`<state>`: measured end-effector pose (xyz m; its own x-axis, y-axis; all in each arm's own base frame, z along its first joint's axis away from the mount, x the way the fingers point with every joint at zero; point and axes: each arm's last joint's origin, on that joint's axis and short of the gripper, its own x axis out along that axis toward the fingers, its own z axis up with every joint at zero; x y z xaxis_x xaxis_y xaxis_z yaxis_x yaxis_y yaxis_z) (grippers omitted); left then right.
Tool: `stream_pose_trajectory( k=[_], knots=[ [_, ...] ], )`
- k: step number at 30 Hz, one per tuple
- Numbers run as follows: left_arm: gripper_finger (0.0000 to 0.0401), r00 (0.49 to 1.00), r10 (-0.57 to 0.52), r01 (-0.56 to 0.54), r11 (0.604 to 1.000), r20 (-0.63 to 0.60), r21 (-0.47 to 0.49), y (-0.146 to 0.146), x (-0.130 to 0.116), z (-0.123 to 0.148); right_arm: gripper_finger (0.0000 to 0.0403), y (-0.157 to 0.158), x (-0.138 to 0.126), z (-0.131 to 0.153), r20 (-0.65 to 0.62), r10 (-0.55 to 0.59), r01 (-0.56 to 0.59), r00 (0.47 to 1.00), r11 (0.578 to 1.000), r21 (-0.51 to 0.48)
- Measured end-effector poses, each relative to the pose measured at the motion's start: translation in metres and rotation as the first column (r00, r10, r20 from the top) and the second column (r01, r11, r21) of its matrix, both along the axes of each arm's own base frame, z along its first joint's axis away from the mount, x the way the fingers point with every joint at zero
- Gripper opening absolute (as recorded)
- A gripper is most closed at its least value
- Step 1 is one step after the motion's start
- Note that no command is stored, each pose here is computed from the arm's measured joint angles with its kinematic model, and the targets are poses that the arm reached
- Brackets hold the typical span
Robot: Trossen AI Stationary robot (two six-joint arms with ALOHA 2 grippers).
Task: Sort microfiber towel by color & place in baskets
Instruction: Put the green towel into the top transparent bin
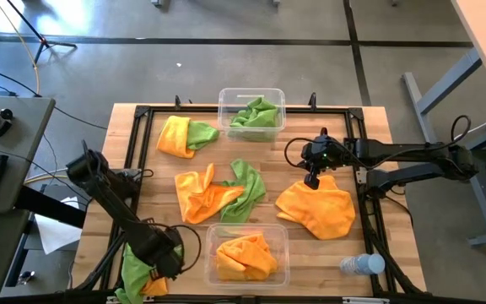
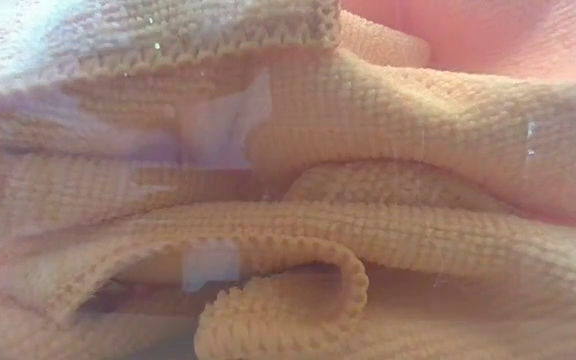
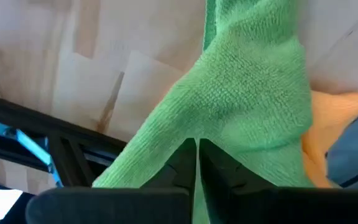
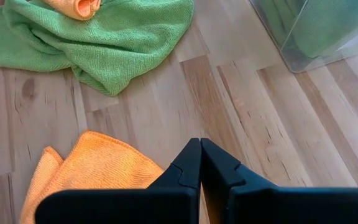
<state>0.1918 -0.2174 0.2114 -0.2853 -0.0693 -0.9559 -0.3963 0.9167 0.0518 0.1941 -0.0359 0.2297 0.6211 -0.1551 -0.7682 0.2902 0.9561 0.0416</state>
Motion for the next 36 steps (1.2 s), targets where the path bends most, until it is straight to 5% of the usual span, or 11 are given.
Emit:
stream_pose_trajectory(
  k=[13,21,30,36],
  knots=[
    [0.0002,0.988,0.070,-0.075,0.997,0.136,0.027,0.019,-0.023,0.061,0.0000,0.000,0.000,0.000,-0.003,0.010,-0.010,1.000,1.000,-0.008],
    [0.0042,0.982,0.092,-0.100,0.994,0.165,0.045,0.019,-0.021,0.041,0.0000,0.000,0.000,0.000,0.001,-0.008,0.008,1.000,1.000,0.007],
    [0.0141,0.987,0.131,-0.129,0.991,0.093,-0.022,0.017,-0.027,0.013,0.0000,0.001,0.000,0.000,0.005,0.005,-0.005,1.000,1.000,0.026],
    [0.0160,0.993,0.118,-0.118,0.993,0.019,-0.010,0.020,-0.034,-0.002,0.0000,0.001,0.000,0.000,0.005,0.006,-0.006,1.000,1.000,0.026]
  ],
)
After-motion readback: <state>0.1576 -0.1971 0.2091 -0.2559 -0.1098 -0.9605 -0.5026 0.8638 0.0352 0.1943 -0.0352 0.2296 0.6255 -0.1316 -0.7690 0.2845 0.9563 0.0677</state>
